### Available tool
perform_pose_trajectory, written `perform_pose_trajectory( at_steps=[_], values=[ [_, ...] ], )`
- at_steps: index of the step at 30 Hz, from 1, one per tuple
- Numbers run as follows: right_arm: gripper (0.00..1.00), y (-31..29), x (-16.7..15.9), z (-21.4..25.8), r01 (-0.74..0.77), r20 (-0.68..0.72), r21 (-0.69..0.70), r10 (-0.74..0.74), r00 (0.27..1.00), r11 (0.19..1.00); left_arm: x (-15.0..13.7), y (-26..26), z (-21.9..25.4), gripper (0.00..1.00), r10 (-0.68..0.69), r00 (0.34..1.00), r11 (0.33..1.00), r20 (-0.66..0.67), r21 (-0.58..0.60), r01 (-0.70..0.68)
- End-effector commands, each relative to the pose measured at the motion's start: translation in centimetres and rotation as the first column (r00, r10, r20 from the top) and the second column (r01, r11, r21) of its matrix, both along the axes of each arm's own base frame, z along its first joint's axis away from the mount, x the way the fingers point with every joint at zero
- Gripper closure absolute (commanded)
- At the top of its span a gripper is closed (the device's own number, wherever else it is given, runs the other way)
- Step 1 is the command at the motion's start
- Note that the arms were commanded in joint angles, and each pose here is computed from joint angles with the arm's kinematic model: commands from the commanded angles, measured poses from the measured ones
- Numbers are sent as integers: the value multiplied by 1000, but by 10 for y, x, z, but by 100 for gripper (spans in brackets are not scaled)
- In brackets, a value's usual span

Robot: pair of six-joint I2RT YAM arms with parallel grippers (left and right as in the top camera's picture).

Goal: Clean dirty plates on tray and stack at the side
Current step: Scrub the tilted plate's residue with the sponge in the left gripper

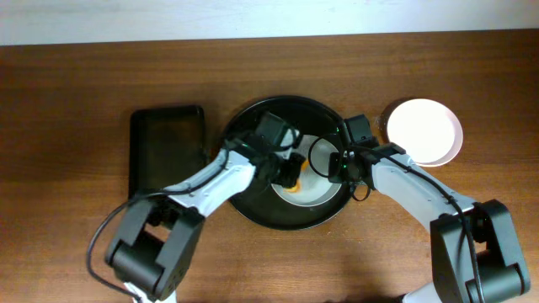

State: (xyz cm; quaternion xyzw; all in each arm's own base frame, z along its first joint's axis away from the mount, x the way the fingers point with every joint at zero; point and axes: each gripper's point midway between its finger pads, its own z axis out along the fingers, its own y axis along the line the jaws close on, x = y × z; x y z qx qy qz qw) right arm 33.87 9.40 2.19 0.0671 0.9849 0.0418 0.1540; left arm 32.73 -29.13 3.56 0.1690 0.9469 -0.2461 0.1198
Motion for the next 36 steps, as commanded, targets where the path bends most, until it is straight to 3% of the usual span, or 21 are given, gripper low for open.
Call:
perform_pose_trajectory(
  at_steps=[1,6,16,19,23,28,34,35,36],
  values=[
    [96,-4,-2,-3,9,-7,-12,-9,1000,1000,-2,-1,-17,100,6,1000,999,-11,48,-5],
    [96,-4,-2,-3,9,-8,-12,-9,1000,1000,3,8,-46,100,29,1000,992,-11,120,-27],
    [96,-4,-2,-3,9,-10,-12,-9,1000,1000,-17,6,-68,100,-19,999,967,25,253,12],
    [96,-4,-2,-3,9,-10,-12,-9,1000,1000,-28,10,-76,75,-31,999,960,9,277,27],
    [96,-4,-2,-3,9,-10,-13,-9,1000,1000,-23,11,-72,57,-24,999,958,30,286,15],
    [96,-4,-2,-3,9,-10,-13,-9,1000,1000,-16,12,-39,56,-34,994,961,101,277,5],
    [96,-4,-2,-3,9,-10,-13,-9,1000,1000,-28,24,-38,57,-37,998,947,56,321,16],
    [96,-4,-2,-3,9,-10,-13,-9,1000,1000,-28,24,-38,62,-36,998,947,57,321,16],
    [96,-4,-2,-3,9,-10,-13,-9,1000,1000,-28,25,-40,88,-35,998,945,56,327,15]
  ],
)
